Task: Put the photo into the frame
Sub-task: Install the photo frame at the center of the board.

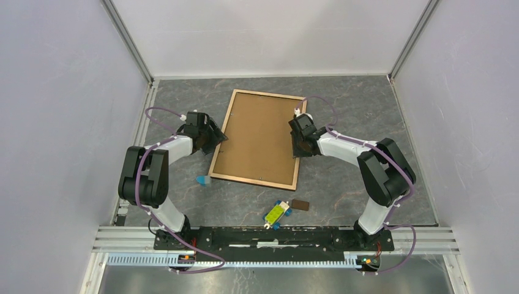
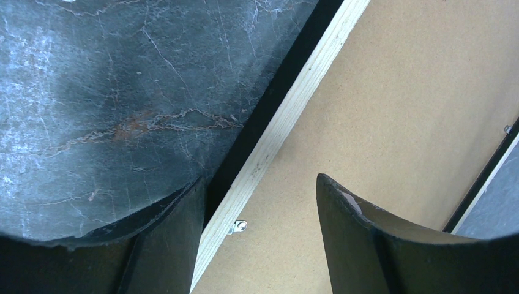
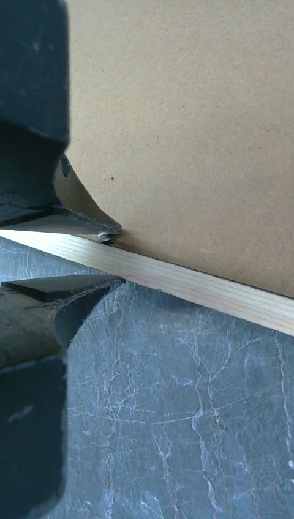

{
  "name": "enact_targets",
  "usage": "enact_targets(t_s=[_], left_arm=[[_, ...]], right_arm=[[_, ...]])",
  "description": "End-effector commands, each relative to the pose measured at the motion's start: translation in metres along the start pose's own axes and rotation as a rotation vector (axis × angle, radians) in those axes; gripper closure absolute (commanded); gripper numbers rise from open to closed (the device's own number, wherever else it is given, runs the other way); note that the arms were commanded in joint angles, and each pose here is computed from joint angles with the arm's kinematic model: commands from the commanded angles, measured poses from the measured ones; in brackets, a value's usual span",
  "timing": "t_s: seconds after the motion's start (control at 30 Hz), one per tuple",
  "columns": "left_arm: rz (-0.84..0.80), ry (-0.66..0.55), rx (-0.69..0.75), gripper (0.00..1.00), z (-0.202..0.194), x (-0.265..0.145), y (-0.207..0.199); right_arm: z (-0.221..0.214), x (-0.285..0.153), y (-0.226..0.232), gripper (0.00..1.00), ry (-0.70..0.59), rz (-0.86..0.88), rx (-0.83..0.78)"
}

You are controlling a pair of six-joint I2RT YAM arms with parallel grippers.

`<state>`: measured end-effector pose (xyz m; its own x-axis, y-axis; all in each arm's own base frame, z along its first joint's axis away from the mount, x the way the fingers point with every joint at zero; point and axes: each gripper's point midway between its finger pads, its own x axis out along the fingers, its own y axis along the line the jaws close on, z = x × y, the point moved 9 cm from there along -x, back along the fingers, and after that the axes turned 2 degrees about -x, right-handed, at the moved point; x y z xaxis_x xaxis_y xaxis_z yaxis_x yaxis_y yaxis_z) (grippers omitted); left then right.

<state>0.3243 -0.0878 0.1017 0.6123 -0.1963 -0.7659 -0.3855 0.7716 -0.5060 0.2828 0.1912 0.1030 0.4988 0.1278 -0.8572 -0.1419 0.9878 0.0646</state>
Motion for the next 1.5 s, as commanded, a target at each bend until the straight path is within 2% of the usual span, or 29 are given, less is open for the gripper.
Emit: enact_targets(t_s=[0.0,0.23,0.53,0.73,0.8,0.93,1.0,1.33,1.47], left_arm=[[0.038,0.08,-0.037,0.28,-0.018,0.004,0.007],[0.039,0.081,-0.037,0.28,-0.018,0.004,0.008],[0.039,0.08,-0.037,0.28,-0.018,0.004,0.008],[0.039,0.081,-0.037,0.28,-0.018,0.004,0.008],[0.04,0.082,-0.038,0.28,-0.018,0.004,0.008],[0.04,0.081,-0.038,0.28,-0.017,0.004,0.008],[0.04,0.082,-0.038,0.28,-0.018,0.004,0.008],[0.04,0.081,-0.037,0.28,-0.018,0.004,0.008],[0.042,0.081,-0.038,0.28,-0.018,0.004,0.008]], right_arm=[[-0.02,0.003,0.016,0.69,0.092,0.039,0.047],[-0.033,0.007,0.016,0.71,0.124,-0.025,0.151],[-0.024,0.006,0.015,0.77,0.092,-0.06,0.116],[-0.019,0.003,0.016,0.64,0.073,-0.041,0.094],[-0.021,0.003,0.017,0.57,0.079,-0.038,0.083],[-0.026,0.005,0.017,0.53,0.094,-0.043,0.063],[-0.029,0.006,0.015,0.55,0.102,-0.052,0.057],[-0.031,0.004,0.014,0.78,0.093,-0.052,0.061],[-0.028,0.001,0.015,0.81,0.081,-0.047,0.063]])
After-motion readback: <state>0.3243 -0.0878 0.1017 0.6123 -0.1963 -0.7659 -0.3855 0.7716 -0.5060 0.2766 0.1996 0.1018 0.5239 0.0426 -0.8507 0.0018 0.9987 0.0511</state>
